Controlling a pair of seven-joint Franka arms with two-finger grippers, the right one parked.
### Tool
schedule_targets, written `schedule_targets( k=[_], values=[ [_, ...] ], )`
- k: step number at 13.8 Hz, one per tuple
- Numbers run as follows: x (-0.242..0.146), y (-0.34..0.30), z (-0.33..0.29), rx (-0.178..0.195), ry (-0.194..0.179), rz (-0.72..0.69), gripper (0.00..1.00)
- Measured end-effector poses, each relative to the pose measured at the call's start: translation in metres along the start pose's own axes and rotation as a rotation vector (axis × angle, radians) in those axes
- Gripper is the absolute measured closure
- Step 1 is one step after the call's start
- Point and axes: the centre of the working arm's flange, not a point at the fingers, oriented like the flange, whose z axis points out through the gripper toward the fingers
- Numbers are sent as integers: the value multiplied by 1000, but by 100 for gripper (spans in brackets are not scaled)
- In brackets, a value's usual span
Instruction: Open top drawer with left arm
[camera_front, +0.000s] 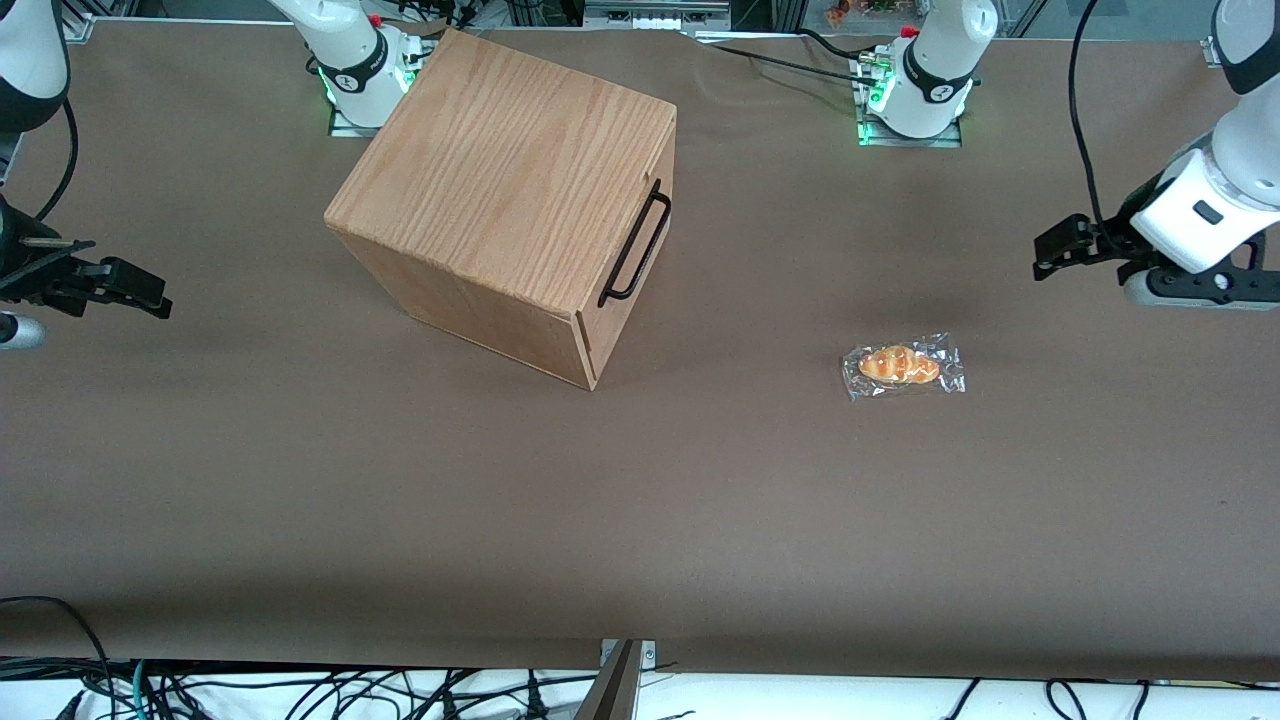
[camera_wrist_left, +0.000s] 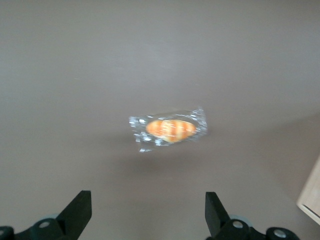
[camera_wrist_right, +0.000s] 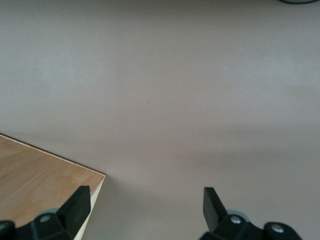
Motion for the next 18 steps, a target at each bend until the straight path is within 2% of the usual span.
schedule_targets(
  k=[3, 6, 7, 9, 14, 18],
  values=[
    [-5, 79, 16, -47, -39, 97, 0],
    [-13, 140, 31, -176, -94, 117, 0],
    [-13, 154, 37, -213, -102, 125, 0],
    [-10, 186, 50, -250, -85, 162, 0],
    [-27, 300, 91, -322, -3, 156, 0],
    [-40, 339, 147, -343, 14, 170, 0]
  ],
)
